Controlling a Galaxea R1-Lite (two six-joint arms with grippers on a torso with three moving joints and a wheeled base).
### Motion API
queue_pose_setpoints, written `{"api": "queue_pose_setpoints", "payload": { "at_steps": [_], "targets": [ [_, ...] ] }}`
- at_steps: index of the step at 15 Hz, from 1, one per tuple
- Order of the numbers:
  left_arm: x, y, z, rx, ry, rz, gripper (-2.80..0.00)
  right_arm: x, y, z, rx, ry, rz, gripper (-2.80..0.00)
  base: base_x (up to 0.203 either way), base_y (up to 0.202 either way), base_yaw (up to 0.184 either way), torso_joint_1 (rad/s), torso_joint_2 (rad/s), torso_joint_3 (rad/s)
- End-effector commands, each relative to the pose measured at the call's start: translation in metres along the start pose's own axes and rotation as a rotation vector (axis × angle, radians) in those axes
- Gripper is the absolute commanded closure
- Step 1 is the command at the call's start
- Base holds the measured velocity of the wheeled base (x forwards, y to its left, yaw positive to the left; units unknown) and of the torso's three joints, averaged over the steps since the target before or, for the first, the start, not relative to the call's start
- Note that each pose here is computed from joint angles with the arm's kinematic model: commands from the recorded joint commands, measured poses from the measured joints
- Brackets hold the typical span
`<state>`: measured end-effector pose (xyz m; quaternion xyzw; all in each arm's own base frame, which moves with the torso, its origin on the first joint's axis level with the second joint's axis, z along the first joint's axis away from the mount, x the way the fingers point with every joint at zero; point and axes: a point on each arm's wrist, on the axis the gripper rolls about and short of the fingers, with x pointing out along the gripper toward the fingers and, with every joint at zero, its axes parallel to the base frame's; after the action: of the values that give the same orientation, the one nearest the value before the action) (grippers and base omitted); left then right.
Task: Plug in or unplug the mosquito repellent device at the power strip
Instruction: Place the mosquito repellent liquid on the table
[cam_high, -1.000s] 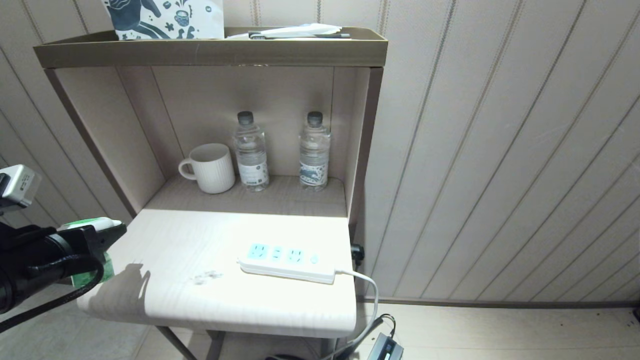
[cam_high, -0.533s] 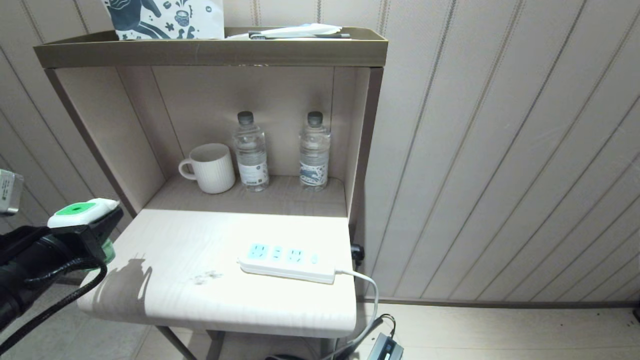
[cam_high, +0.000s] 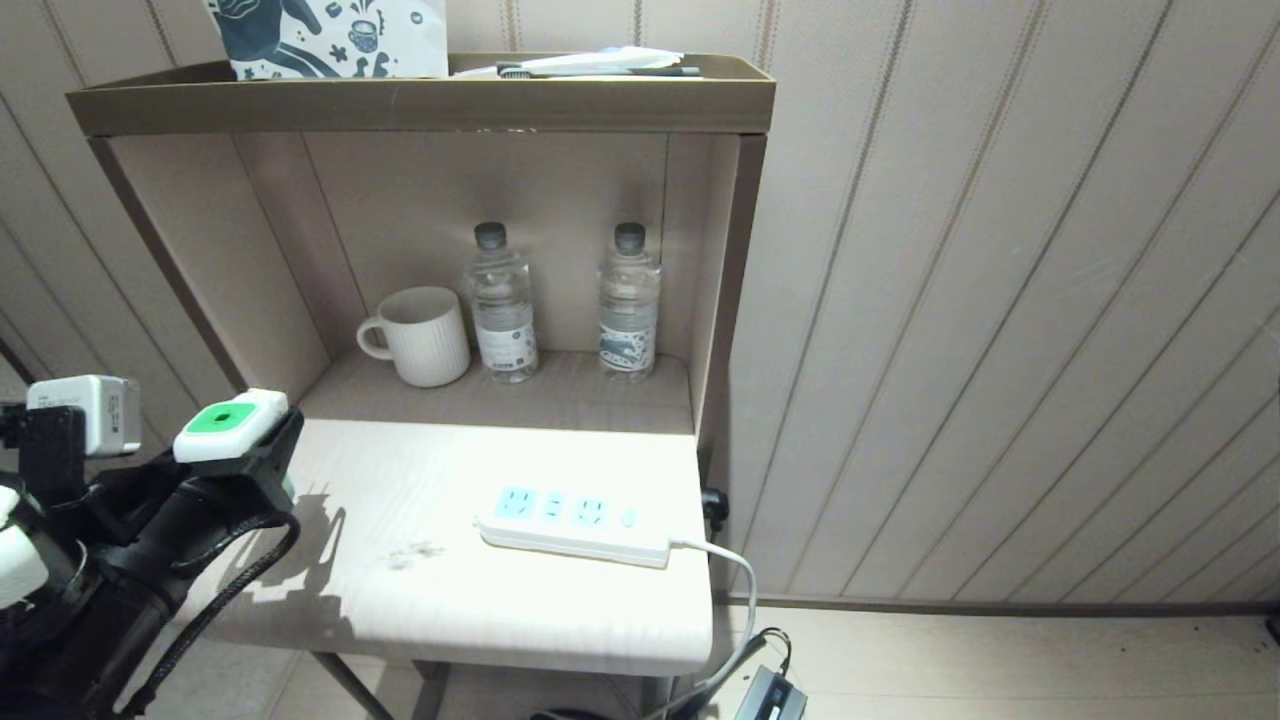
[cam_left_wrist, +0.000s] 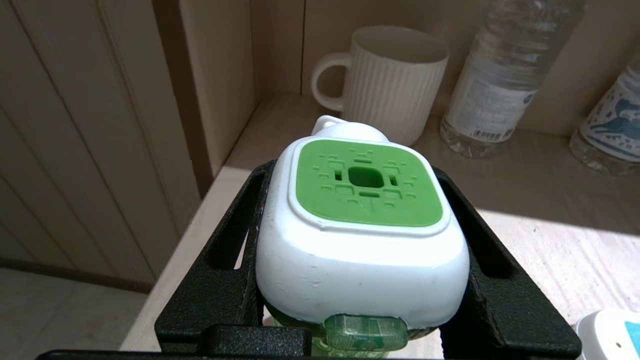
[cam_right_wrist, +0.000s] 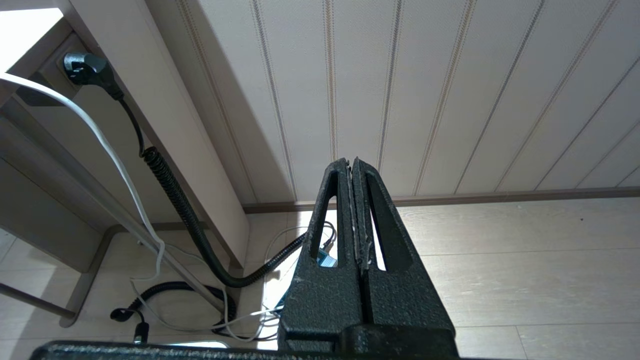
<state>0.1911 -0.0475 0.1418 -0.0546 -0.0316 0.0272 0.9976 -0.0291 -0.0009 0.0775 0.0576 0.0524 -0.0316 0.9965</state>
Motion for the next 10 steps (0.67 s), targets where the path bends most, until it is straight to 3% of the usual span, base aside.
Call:
{"api": "queue_pose_setpoints", "payload": {
  "at_steps": [1,5,10],
  "targets": [
    [0.007,-0.007,-0.011,0.005,0.02,-0.005,0.0,0.0,0.0,0.0,0.0,0.003,-0.002,0.0,0.0,0.0,0.0,0.0,0.0,0.0],
    [0.027,-0.013,-0.034,0.017,0.105,0.004,0.0,0.0,0.0,0.0,0.0,0.003,0.0,0.0,0.0,0.0,0.0,0.0,0.0,0.0],
    [0.054,-0.021,-0.04,0.013,0.076,0.1,0.0,0.0,0.0,0.0,0.0,0.003,0.0,0.0,0.0,0.0,0.0,0.0,0.0,0.0]
  ]
}}
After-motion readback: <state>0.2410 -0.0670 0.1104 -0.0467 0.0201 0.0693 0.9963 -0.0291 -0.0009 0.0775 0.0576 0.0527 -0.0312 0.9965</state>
